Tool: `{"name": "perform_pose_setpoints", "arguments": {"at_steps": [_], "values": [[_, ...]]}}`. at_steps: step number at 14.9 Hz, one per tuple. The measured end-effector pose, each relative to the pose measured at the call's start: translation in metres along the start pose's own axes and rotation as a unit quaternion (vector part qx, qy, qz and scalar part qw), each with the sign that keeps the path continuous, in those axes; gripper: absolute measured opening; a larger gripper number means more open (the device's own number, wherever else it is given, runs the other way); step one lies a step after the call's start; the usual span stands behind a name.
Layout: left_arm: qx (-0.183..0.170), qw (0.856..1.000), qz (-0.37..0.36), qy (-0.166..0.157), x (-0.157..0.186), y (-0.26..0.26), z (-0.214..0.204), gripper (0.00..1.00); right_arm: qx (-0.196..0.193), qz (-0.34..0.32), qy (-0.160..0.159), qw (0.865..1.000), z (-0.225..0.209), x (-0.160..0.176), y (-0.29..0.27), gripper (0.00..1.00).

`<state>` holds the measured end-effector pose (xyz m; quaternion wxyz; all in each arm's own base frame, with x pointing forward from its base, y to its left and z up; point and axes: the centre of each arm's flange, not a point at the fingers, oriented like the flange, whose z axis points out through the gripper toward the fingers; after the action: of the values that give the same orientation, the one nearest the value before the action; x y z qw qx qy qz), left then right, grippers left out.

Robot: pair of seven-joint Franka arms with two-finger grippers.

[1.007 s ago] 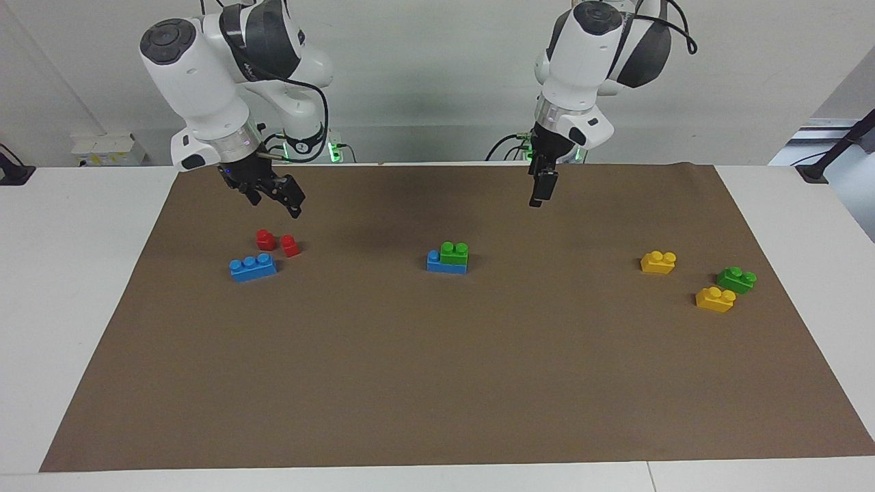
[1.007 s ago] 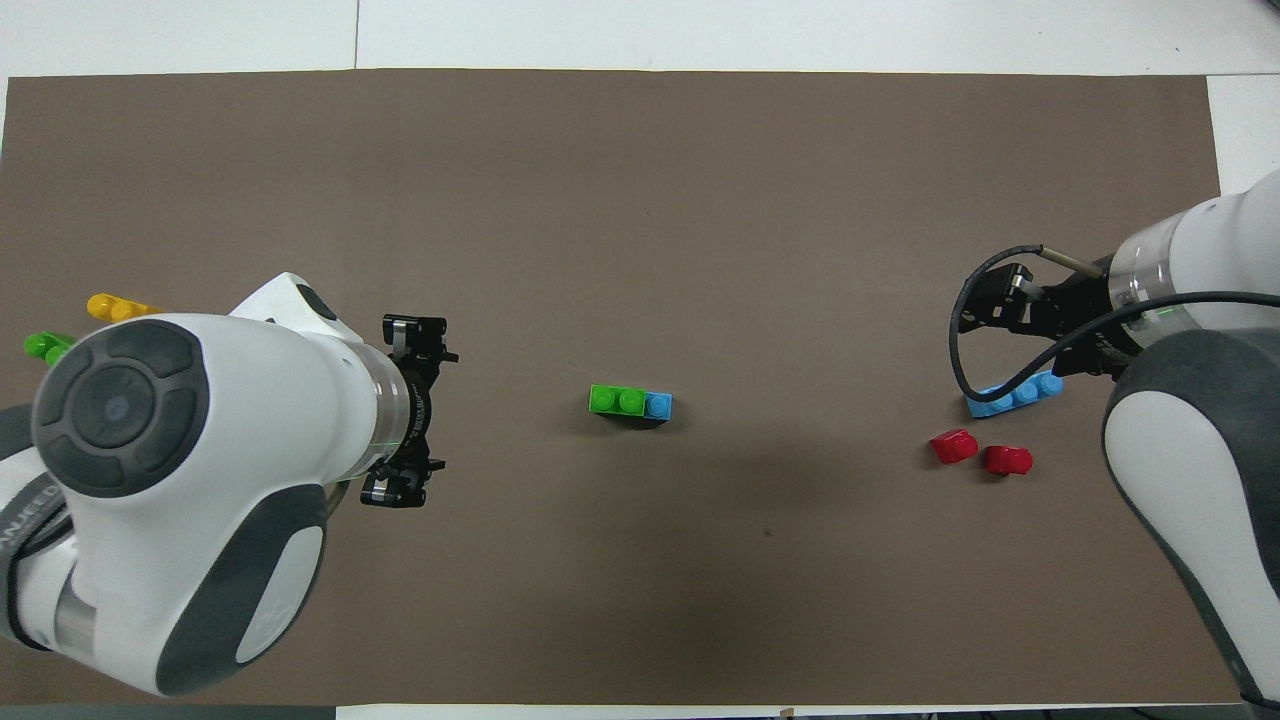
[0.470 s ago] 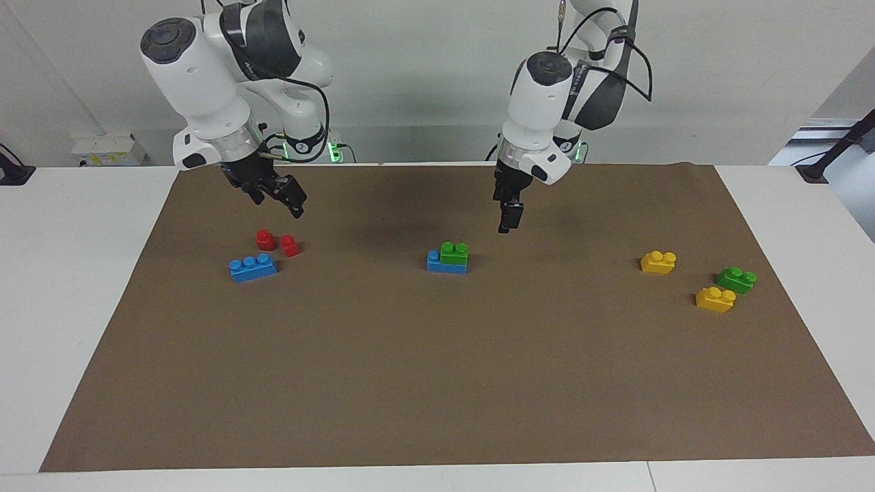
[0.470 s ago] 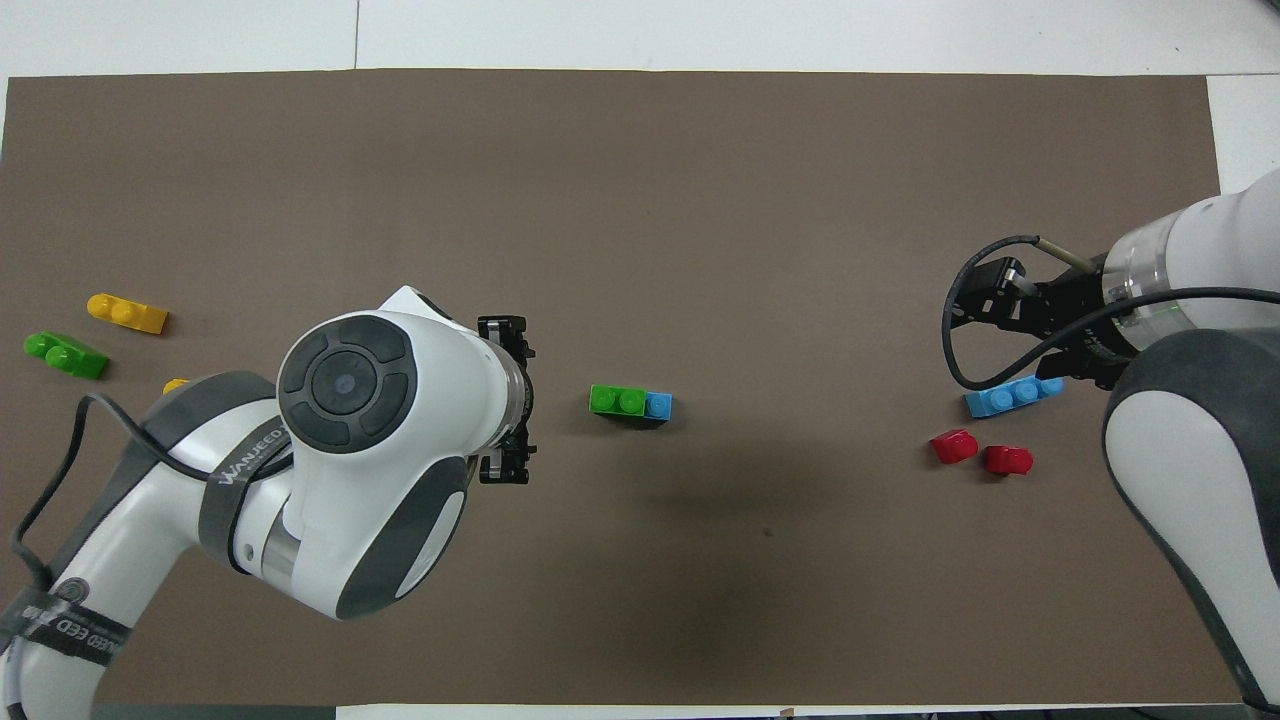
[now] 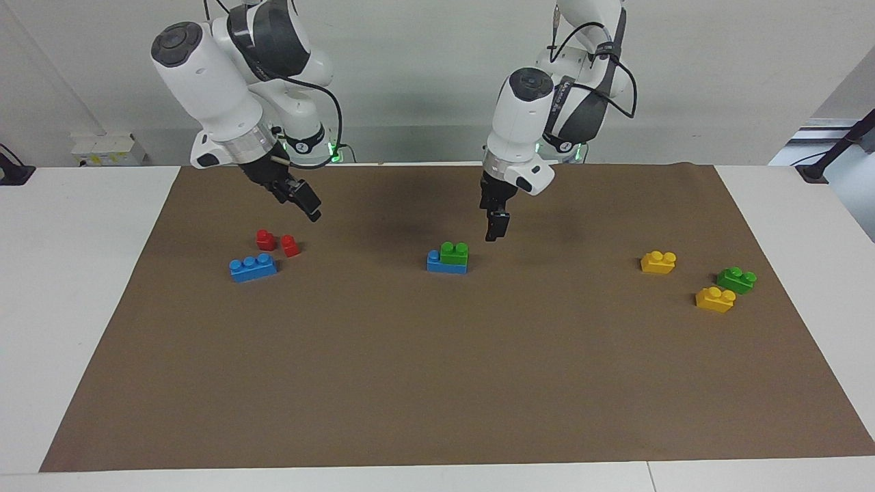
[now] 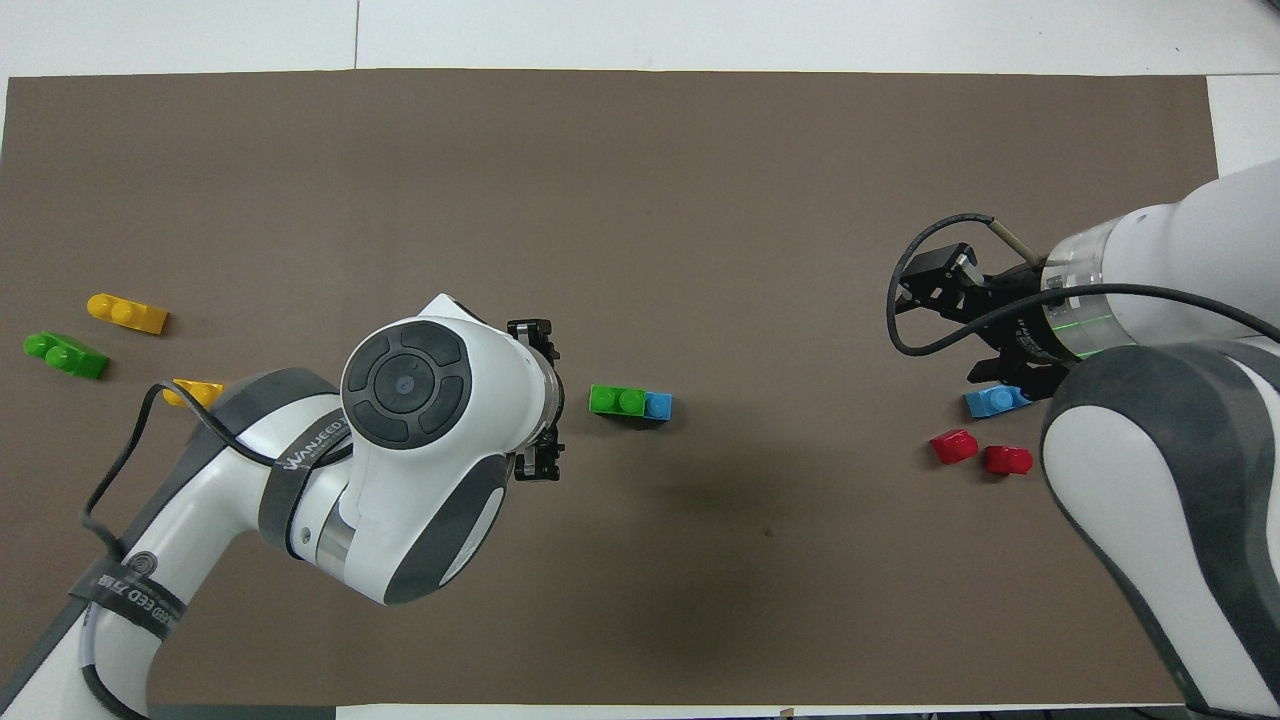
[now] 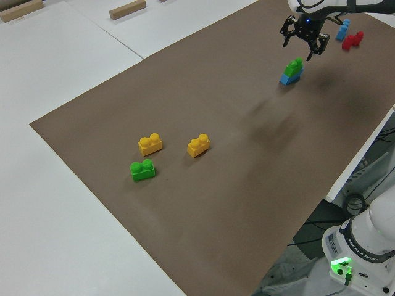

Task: Remove green block with left arm and hold with right
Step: 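Move the left gripper toward the green-blue brick while the right gripper approaches it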

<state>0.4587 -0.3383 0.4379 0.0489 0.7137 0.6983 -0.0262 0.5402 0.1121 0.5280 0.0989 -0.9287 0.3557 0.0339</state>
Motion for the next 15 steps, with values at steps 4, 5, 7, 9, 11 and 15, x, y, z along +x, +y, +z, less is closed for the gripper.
{"name": "perform_pose_setpoints", "arguments": {"at_steps": [4, 5, 7, 9, 11, 15], "values": [[0.0, 1.0, -0.017, -0.002, -0.008, 0.0, 0.014, 1.0, 0.012, 0.031, 0.0, 0.999, 0.017, -0.017, -0.022, 1.0], [0.0, 1.0, -0.02, -0.002, -0.009, 0.001, 0.017, 1.0, 0.014, 0.042, 0.001, 0.999, 0.022, -0.024, -0.029, 1.0], [-0.004, 1.0, -0.027, -0.005, -0.009, 0.003, 0.02, 1.0, 0.02, 0.066, 0.0, 0.998, 0.033, -0.036, -0.038, 1.0], [-0.004, 1.0, -0.03, -0.006, -0.01, 0.005, 0.023, 1.0, 0.032, 0.101, -0.016, 0.994, 0.041, -0.043, -0.041, 1.0], [-0.006, 0.999, -0.032, -0.007, -0.01, 0.006, 0.025, 1.0, 0.041, 0.139, -0.026, 0.989, 0.048, -0.044, -0.041, 1.0], [-0.004, 0.999, -0.035, -0.007, -0.015, 0.004, 0.033, 1.0, 0.048, 0.219, -0.056, 0.973, 0.063, -0.049, -0.044, 1.0]]}}
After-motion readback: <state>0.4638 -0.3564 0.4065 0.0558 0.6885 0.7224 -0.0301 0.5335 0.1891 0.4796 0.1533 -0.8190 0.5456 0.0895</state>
